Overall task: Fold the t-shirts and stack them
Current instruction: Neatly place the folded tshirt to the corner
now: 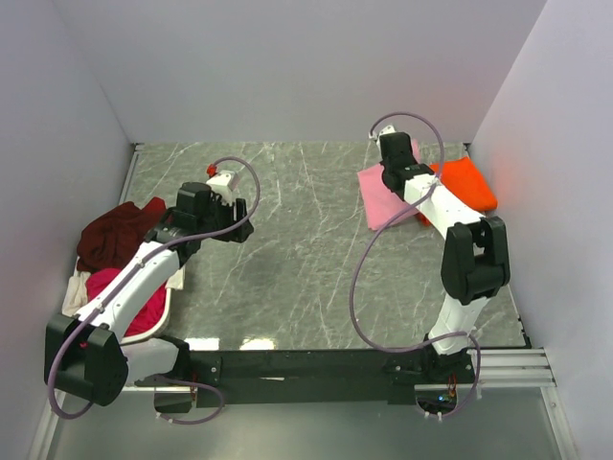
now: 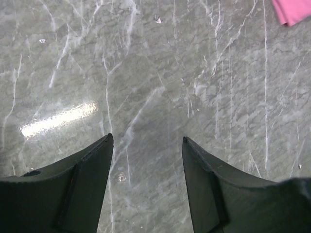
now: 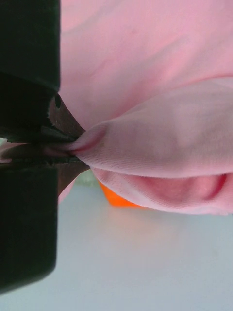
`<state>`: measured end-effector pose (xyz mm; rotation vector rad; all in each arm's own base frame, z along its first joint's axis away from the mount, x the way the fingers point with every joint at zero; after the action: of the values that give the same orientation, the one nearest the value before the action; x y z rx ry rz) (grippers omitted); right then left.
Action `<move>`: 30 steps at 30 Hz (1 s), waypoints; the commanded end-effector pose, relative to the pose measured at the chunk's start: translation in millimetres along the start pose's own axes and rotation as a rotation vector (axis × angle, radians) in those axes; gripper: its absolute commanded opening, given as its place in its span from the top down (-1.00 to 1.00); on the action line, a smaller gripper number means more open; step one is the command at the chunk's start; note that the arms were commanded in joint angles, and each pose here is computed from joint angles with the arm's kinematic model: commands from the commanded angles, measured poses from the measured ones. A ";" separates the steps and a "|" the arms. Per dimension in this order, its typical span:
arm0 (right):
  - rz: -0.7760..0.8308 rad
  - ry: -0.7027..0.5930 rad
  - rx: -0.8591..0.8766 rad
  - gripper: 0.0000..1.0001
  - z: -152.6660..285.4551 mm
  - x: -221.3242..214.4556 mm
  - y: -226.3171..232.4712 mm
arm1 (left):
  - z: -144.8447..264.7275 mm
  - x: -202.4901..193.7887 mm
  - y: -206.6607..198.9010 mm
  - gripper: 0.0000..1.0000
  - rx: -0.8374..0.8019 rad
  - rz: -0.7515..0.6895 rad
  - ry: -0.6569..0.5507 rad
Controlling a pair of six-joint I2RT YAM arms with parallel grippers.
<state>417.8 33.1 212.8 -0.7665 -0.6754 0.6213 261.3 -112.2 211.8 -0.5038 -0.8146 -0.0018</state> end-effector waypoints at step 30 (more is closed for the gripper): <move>-0.001 -0.093 -0.232 1.00 24.6 -13.2 -100.2 | 8.7 4.9 -3.4 -0.28 -0.044 -0.044 -0.042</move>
<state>418.7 -16.7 257.0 -0.9106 -0.7203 0.6605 257.3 -110.1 215.8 -0.5115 -0.8377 -0.0218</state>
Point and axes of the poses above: each gripper's point midway between its finger pads, its own z axis back along the fingers, its own y axis along the line the jaws close on, x = y × z, the point moved 8 cm from there along z, back along the fingers, and after that the axes turned 14 degrees about z, right-handed, at the moved point
